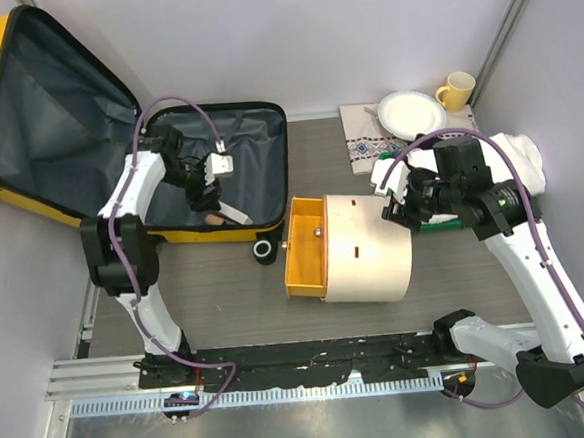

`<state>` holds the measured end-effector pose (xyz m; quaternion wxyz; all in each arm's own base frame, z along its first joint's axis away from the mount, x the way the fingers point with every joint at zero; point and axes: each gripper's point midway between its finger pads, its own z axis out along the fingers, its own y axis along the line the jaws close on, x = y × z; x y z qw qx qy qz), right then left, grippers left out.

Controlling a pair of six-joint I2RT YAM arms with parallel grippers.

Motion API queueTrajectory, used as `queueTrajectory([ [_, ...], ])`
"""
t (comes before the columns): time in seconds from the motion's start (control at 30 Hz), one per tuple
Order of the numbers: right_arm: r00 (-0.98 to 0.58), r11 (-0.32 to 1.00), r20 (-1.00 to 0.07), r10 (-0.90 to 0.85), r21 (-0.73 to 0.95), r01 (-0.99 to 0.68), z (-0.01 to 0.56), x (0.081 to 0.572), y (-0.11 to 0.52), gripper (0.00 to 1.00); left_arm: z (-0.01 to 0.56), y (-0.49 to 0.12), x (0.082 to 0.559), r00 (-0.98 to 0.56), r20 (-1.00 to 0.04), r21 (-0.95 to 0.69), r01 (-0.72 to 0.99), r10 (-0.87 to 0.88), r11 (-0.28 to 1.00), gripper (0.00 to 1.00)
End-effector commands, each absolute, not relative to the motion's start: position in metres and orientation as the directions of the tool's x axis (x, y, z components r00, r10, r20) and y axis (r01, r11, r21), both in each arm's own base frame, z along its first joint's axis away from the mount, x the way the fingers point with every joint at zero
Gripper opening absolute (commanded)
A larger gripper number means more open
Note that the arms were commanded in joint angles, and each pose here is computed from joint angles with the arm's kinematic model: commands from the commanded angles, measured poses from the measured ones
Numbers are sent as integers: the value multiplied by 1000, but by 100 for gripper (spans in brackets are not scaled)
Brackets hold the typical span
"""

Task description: Open, take out, and arrange the luggage

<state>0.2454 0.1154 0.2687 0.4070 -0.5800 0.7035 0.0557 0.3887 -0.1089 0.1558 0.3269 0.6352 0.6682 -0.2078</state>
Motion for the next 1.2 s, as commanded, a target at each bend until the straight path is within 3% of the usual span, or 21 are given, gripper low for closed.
queueTrajectory([
  [0.0,-290,332,-387,-875,-44,-942,190,177,77,66,121,-96,407,168,-607,182,981,777,-70,71],
  [0.2,-306,347,-381,-873,-43,-937,192,180,77,66,80,-94,436,215,-542,169,975,812,-145,72],
  [0.4,-313,352,-374,-873,-40,-935,192,183,78,66,33,-99,428,229,-525,99,973,820,-209,70],
  [0.53,-314,354,-374,-873,-43,-934,191,185,78,67,34,-106,438,119,-563,77,993,818,-92,62],
  [0.77,-308,348,-374,-875,-43,-936,188,186,78,66,72,-103,480,-87,-680,84,977,728,196,20],
  [1.03,-307,347,-378,-873,-41,-937,188,187,79,67,85,-99,515,-227,-726,82,909,649,409,7],
  [1.1,-306,348,-379,-873,-44,-937,188,188,79,66,98,-101,516,-286,-743,46,880,605,472,0],
  [1.17,-306,348,-379,-873,-44,-937,188,188,79,66,116,-107,512,-352,-766,-22,851,538,525,0],
])
